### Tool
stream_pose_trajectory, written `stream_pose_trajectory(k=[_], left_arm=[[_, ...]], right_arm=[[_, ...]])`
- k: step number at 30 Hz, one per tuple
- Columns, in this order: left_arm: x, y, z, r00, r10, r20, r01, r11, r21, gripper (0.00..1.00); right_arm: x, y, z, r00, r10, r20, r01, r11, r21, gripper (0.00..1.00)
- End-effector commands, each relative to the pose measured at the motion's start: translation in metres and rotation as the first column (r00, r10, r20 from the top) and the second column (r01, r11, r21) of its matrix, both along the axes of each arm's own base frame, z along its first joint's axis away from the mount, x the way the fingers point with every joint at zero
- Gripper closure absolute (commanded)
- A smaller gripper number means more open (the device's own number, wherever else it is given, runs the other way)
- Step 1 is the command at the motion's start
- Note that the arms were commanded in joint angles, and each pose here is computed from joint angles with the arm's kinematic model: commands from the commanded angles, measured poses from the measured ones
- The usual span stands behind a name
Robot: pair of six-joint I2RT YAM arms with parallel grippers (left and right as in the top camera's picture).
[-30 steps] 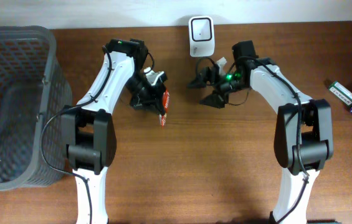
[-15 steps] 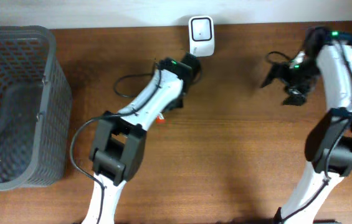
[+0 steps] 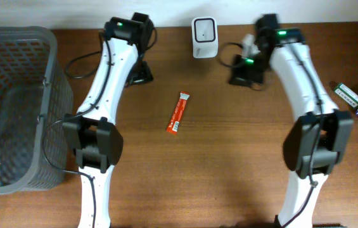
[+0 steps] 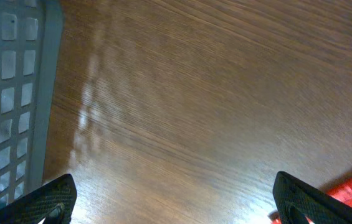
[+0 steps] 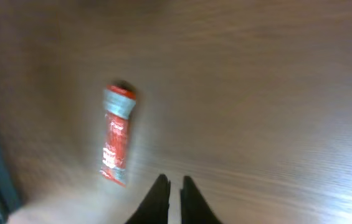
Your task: Scan the item barcode
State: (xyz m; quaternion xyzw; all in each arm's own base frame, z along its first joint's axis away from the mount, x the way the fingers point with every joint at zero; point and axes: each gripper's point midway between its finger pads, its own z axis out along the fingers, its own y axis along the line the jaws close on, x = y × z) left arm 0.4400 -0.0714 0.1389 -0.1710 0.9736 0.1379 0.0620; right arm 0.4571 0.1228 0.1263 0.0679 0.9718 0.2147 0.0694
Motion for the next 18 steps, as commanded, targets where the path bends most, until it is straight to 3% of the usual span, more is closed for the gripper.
stream_pose_trajectory(k=[1,3,6,15,18], left_arm=[[-0.007,0.017,-0.011,0.997,0.043,-0.058,-0.044,0.999,-0.009,0.01],[-0.008,0.020,-0.013,0.996,0.059,-0.074,-0.061,0.998,-0.031,0.01],[-0.011,0.019,-0.015,0.994,0.057,-0.089,-0.060,0.998,-0.030,0.01],[-0.011,0.019,-0.015,0.994,0.057,-0.089,-0.060,0.998,-0.031,0.01],[-0.011,0.019,-0.015,0.994,0.057,-0.090,-0.060,0.998,-0.031,0.01]], right_arm=[[-0.004,0.087,-0.019,0.999,0.034,-0.018,-0.033,0.998,0.044,0.96],[-0.008,0.122,-0.047,0.996,0.086,-0.034,-0.085,0.995,0.044,0.96],[-0.013,0.132,-0.088,0.992,0.044,-0.116,-0.043,0.999,0.014,0.96],[-0.026,0.138,-0.130,0.982,0.065,-0.175,-0.073,0.996,-0.043,0.96],[-0.034,0.099,-0.141,0.978,0.001,-0.211,-0.048,0.975,-0.216,0.96]])
